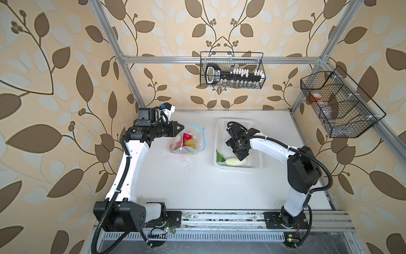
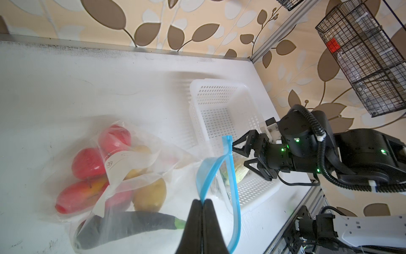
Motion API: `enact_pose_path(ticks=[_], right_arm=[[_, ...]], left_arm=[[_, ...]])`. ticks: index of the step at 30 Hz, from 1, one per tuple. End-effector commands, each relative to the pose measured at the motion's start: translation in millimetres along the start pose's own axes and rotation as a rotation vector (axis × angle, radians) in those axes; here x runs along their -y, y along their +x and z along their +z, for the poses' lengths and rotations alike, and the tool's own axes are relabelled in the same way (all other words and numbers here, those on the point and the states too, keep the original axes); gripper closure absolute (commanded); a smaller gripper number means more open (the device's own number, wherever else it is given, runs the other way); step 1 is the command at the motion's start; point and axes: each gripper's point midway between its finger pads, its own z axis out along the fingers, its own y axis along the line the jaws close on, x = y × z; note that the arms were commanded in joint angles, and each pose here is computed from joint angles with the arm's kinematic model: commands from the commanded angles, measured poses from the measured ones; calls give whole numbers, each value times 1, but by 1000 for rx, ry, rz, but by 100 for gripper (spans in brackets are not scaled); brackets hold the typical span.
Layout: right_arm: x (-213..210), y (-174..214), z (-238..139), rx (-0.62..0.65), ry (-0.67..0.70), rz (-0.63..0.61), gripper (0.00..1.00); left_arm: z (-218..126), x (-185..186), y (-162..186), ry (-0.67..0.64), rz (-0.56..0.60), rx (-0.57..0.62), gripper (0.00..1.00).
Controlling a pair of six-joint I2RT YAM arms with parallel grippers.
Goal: Place the food in the zip-top bag and seal the zipper
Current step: 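Lower the open right gripper onto the pale leafy vegetable's body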
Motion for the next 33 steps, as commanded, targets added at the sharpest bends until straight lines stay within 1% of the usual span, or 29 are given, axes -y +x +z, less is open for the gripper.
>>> enact_pose_path(ticks=[1, 6, 10, 11, 13, 16, 23, 26, 28, 30, 33], right_arm=[[7, 7, -23, -12, -17, 19, 13], [23, 17, -25, -40, 3, 3, 13], [41, 23, -5, -80, 45, 2, 14], [43, 22, 0, -83, 57, -5, 15], [51, 17, 7, -71, 112, -30, 15], [52, 17, 17, -78, 137, -51, 15], [50, 14, 49, -115, 156, -33, 15], [41, 9, 54, -99, 134, -28, 16], [24, 3, 53, -82, 64, -50, 17], [5, -3, 47, -48, -31, -69, 22], [-5, -12, 39, 0, -150, -43, 31]], left_arm=[[-2, 10, -7, 33, 47, 26, 100], [-3, 11, -7, 28, 46, 28, 100], [-4, 11, -8, 25, 47, 33, 100], [-4, 11, -8, 21, 49, 34, 100], [-5, 10, -8, 12, 52, 36, 100], [-6, 9, -8, 8, 50, 39, 100], [-3, 8, -13, 6, 29, 49, 100], [-3, 7, -12, -2, 28, 45, 100], [-2, 6, -11, -4, 26, 42, 100], [-2, 6, -11, -4, 20, 41, 100], [-1, 5, -11, -3, 7, 42, 100]])
